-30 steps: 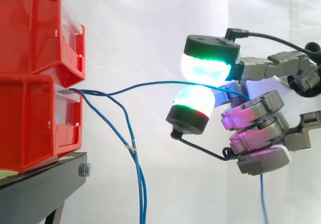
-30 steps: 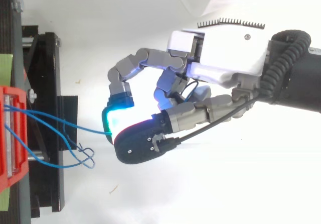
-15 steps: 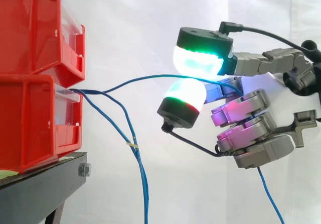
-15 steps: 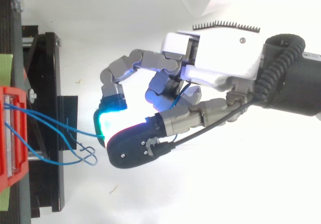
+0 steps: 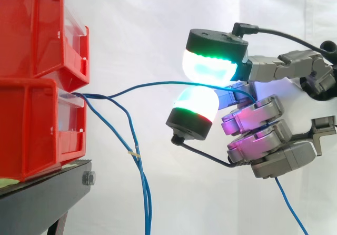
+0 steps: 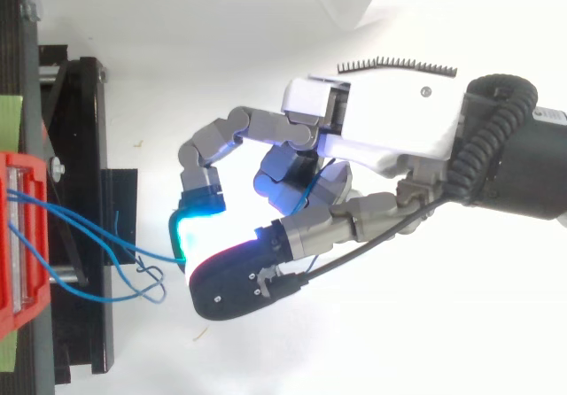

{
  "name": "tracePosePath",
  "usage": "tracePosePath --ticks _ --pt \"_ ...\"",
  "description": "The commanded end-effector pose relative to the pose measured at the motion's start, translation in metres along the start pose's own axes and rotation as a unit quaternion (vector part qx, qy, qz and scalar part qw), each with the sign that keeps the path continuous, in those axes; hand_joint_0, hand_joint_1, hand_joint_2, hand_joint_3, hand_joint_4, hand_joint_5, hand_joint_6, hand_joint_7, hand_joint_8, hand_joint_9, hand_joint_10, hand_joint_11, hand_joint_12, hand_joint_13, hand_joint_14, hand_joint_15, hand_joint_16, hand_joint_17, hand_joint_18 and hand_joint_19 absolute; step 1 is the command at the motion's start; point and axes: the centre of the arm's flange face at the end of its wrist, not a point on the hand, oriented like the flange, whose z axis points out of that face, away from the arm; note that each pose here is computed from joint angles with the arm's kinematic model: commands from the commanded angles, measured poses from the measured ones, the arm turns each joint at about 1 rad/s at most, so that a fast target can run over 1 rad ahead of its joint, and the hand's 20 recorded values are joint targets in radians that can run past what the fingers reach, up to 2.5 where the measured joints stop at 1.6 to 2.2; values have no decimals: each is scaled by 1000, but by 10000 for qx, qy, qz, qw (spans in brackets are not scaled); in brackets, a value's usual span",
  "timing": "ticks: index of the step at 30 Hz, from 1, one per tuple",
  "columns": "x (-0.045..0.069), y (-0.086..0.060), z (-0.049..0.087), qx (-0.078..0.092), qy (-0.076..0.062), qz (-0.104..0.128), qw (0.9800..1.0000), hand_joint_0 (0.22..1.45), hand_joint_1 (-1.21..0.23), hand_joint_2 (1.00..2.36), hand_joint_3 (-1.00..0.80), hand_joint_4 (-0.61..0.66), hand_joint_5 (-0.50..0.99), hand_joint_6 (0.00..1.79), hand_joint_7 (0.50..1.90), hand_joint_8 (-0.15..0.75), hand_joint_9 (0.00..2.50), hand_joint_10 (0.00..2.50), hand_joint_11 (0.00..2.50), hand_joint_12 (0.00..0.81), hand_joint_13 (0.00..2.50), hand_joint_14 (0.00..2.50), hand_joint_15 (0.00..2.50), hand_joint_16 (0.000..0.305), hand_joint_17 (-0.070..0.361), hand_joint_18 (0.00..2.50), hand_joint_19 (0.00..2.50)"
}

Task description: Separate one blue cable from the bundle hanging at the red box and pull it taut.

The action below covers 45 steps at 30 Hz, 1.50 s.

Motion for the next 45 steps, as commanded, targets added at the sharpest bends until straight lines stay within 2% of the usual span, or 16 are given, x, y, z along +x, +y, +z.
tracePosePath --ticks 1,4,6,11,18,25,28,33,37,39,45 --pt "4 -1 -1 12 23 0 10000 606 -610 1011 -397 103 -173 913 1159 252 1125 1899 1687 340 869 2500 1856 32 71 1497 1929" --pt "4 -16 -5 121 22 -15 9999 589 -546 1003 -466 118 -172 912 1132 257 1136 1874 1682 337 868 2500 1829 31 71 1495 1918" --pt "6 -21 -5 91 28 16 10000 584 -536 1000 -497 119 -171 910 1128 256 1141 1856 1698 337 872 2500 1833 32 72 1496 1914" --pt "8 -18 -2 -119 6 72 9999 565 -514 1000 -500 125 -169 903 1135 258 1144 1854 1691 346 878 2500 1820 33 73 1505 1885" --pt "9 -18 -1 -134 13 69 9999 549 -518 1000 -500 131 -167 894 1148 262 1153 1849 1668 342 882 2500 1793 34 76 1504 1864" --pt "8 -18 -1 -125 -17 66 9999 595 -548 1004 -455 121 -163 887 1191 251 1179 1794 1709 336 896 2500 1809 31 71 1488 1865" --pt "2 -19 -1 -114 -147 71 9998 598 -558 1009 -416 116 -163 887 1197 250 1180 1788 1715 336 899 2500 1823 31 70 1488 1866" --pt "-3 -18 -1 -114 -239 62 9996 561 -550 1004 -461 137 -166 884 1200 260 1165 1791 1727 340 897 2500 1827 35 79 1472 1830" --pt "-7 -20 -1 -89 -338 -32 9994 524 -494 1000 -500 146 -168 879 1182 267 1155 1812 1691 355 896 2500 1788 39 87 1474 1808" --pt "-12 -19 -1 -83 -446 -87 9989 513 -473 1000 -500 146 -169 878 1178 272 1153 1818 1693 358 894 2500 1771 41 91 1476 1801" --pt "-16 -21 0 -72 -553 -99 9984 478 -445 1000 -500 160 -171 873 1159 283 1149 1861 1636 373 897 2500 1730 46 103 1490 1766"
